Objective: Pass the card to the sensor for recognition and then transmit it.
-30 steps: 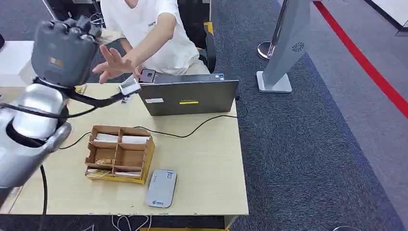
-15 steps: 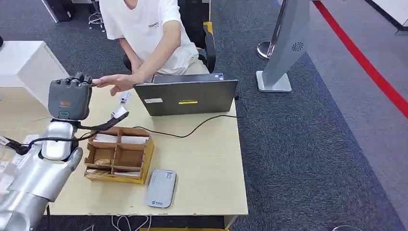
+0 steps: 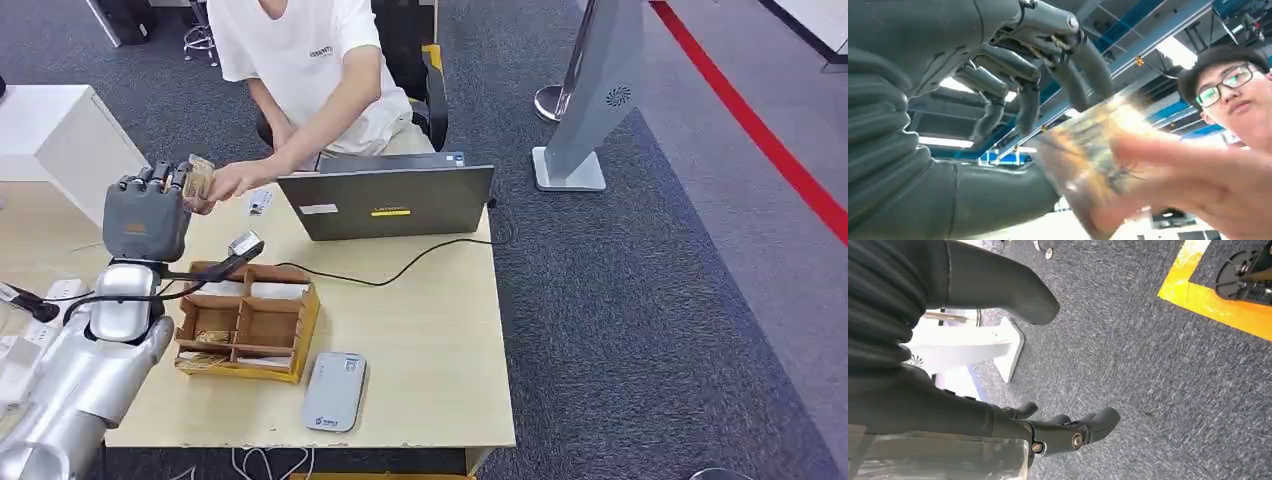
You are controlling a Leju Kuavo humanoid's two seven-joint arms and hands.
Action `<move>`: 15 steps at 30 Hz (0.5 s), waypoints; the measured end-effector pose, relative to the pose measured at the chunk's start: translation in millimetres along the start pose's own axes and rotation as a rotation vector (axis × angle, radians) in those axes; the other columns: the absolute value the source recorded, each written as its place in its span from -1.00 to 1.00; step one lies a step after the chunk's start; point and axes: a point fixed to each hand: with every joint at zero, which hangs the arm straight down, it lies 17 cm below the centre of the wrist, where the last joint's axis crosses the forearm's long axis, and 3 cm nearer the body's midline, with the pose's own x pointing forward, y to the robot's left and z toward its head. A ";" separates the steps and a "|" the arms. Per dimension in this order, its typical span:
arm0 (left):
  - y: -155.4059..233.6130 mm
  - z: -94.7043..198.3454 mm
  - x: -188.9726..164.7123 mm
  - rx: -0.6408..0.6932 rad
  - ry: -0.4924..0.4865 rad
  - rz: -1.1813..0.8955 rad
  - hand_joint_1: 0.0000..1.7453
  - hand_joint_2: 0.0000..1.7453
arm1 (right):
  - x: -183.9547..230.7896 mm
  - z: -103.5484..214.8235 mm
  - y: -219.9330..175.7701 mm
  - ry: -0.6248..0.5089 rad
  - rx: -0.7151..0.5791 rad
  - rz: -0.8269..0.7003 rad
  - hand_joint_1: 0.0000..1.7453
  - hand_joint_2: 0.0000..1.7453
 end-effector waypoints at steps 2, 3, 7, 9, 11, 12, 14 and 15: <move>-2.5 2.7 0.6 -0.007 0.000 0.002 -1.00 1.00 | -0.8 -0.1 0.0 0.001 0.000 0.001 -1.00 1.00; -3.3 3.6 0.7 -0.009 0.001 0.003 -1.00 1.00 | -1.0 -0.1 -0.2 0.001 0.000 0.001 -1.00 1.00; -5.9 6.6 -1.7 -0.017 0.011 0.005 -1.00 1.00 | -1.6 -0.2 -0.4 0.002 -0.001 0.000 -1.00 1.00; -6.7 7.3 -4.5 -0.019 0.019 0.006 -1.00 1.00 | -2.1 -0.2 -0.6 0.003 -0.002 0.000 -1.00 1.00; -7.4 8.0 -6.0 -0.021 0.023 0.006 -1.00 1.00 | -2.2 -0.3 -1.0 0.003 -0.003 0.000 -1.00 1.00; -7.8 8.5 -6.8 -0.022 0.026 0.006 -1.00 1.00 | -2.2 -0.3 -1.1 0.003 -0.004 0.001 -1.00 1.00; -8.5 9.3 -7.6 -0.024 0.029 0.007 -1.00 1.00 | -2.2 -0.4 -1.3 0.002 -0.004 0.000 -1.00 1.00; -8.9 9.8 -7.8 -0.025 0.030 0.008 -1.00 1.00 | -2.3 -0.4 -1.4 0.002 -0.005 0.000 -1.00 1.00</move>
